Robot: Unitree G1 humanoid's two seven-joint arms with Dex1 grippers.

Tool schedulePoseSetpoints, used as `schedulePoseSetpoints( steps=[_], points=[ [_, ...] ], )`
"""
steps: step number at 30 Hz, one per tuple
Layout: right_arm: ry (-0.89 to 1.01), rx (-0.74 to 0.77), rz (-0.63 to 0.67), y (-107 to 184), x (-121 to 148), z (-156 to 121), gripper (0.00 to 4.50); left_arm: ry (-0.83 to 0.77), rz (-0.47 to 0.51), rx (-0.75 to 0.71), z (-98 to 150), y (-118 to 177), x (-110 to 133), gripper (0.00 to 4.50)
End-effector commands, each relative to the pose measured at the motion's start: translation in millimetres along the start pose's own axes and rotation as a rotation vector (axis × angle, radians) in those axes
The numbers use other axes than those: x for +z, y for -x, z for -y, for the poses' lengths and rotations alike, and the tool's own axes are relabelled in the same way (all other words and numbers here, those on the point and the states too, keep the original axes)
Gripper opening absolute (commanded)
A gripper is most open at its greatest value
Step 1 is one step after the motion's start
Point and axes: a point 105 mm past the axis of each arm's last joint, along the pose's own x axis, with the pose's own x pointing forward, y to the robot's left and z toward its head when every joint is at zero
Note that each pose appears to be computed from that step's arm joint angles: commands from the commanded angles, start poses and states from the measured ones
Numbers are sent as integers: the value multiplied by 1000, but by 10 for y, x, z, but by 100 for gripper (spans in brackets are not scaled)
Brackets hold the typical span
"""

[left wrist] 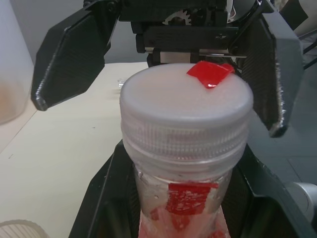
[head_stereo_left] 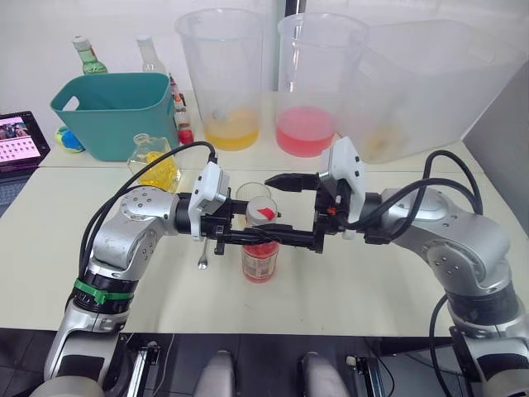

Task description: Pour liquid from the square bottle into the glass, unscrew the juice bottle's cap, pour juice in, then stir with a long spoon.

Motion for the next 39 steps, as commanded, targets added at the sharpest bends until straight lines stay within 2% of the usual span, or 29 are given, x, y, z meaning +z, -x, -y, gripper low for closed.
schedulePoseSetpoints(
  steps=[1, 5, 7, 15, 21, 28, 33, 36, 38, 39],
  points=[
    [37, 11, 43, -40, 118, -17, 368, -30, -9, -4, 26, -4, 38, 152],
    [27, 19, 60, -53, 130, -27, 225, -32, -13, -3, 26, -2, 34, 152],
    [20, 31, 76, -52, 149, -34, 169, -31, -15, -1, 24, 0, 33, 152],
    [32, 143, 57, -38, 128, -99, 168, -27, -24, 4, 55, 26, 21, 152],
    [127, 415, 13, -38, 101, -86, 168, -23, -32, 29, 94, 56, 6, 152],
    [230, 701, 24, -28, 144, -25, 168, -20, -35, 50, 133, 73, 21, 152],
    [255, 687, -21, -120, 119, 174, 168, -18, -40, 58, 150, 73, 5, 152],
    [201, 671, -5, -81, 223, 235, 168, -15, -39, 62, 155, 73, 1, 152],
    [215, 652, -6, -35, 254, 256, 269, -13, -37, 62, 157, 69, -3, 152],
    [219, 630, -5, 1, 265, 264, 300, -11, -37, 61, 155, 65, -7, 152]
  ],
)
